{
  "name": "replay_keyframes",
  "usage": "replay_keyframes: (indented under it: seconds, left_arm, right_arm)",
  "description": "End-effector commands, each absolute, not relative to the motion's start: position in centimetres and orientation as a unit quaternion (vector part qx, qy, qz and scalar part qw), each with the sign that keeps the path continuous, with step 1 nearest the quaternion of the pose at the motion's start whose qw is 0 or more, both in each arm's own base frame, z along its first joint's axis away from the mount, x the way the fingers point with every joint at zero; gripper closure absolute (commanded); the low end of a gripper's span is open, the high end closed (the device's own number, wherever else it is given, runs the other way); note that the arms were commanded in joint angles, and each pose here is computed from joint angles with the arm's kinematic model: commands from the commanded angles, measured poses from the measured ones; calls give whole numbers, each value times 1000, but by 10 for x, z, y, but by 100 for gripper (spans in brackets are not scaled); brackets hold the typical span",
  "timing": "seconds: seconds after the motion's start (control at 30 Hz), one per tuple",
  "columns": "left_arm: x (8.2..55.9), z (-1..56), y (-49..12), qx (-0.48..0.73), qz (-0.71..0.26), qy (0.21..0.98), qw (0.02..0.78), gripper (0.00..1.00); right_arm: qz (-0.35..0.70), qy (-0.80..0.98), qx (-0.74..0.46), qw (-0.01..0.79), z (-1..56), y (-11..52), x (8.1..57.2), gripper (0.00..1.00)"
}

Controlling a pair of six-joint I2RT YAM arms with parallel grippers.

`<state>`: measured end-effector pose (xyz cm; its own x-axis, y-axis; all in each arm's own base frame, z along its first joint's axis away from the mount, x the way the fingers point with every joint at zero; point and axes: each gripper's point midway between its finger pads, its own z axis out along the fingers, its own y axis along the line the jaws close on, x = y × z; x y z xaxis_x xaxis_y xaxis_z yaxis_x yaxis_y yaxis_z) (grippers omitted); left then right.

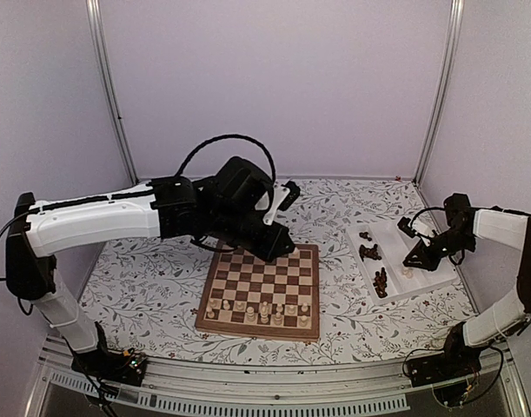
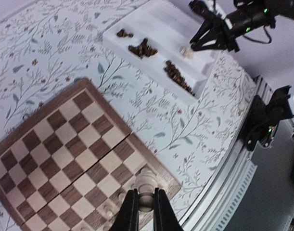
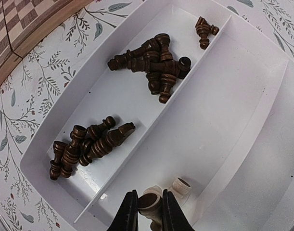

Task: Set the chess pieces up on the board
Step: Place the chess piece on the chessboard.

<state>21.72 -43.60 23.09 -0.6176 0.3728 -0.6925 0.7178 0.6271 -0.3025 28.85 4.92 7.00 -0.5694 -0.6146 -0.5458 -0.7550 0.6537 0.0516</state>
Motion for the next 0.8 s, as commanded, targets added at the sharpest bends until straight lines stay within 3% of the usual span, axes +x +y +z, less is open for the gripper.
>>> replay_keyframes:
  seconds: [0.0, 0.33, 0.77]
  left_arm:
    - [186, 158, -357, 332, -142, 909, 207, 100]
    - [155, 109, -313, 321, -110, 929, 151, 100]
    - [173, 118, -330, 347, -96, 913, 192, 100]
  right_arm:
    - [154, 882, -359, 263, 68, 51, 297, 85]
    - [172, 886, -340, 265, 68, 55, 299, 85]
    - [175, 888, -338, 259, 63, 55, 295, 84]
